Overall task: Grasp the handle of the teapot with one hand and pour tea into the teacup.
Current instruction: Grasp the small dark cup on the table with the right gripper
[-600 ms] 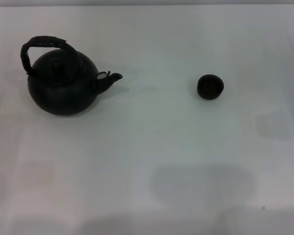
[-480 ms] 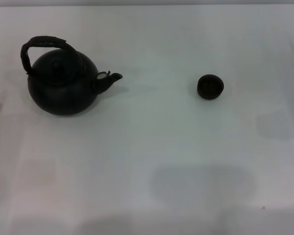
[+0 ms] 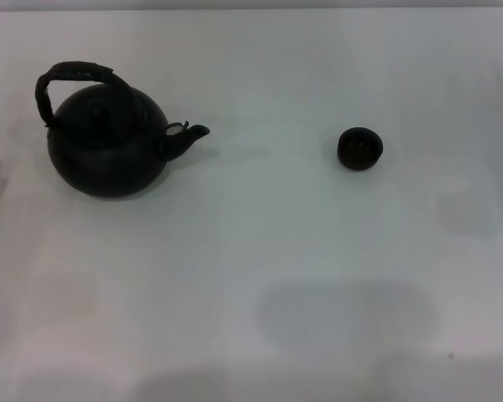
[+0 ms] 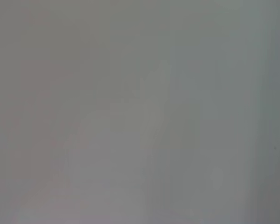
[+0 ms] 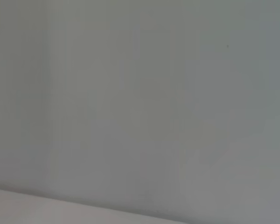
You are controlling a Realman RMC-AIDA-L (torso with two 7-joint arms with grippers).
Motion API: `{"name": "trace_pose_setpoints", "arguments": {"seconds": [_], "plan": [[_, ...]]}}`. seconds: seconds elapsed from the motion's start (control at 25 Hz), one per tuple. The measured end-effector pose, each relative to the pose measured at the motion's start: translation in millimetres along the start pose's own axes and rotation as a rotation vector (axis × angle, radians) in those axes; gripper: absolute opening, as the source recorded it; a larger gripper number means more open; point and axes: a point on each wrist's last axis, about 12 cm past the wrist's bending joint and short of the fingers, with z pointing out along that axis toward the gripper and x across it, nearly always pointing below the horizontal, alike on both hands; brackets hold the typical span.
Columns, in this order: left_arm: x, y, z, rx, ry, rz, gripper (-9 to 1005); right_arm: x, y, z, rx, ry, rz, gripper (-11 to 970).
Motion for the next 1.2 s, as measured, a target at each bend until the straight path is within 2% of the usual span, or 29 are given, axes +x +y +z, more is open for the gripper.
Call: {"name": "trace_pose_setpoints", "arguments": {"seconds": [1.2], "plan": [[0.1, 2.7, -1.0, -0.032, -0.004, -0.008, 850, 1.1, 1.2, -6.8, -0.025, -0.012, 0.004, 846]]}}
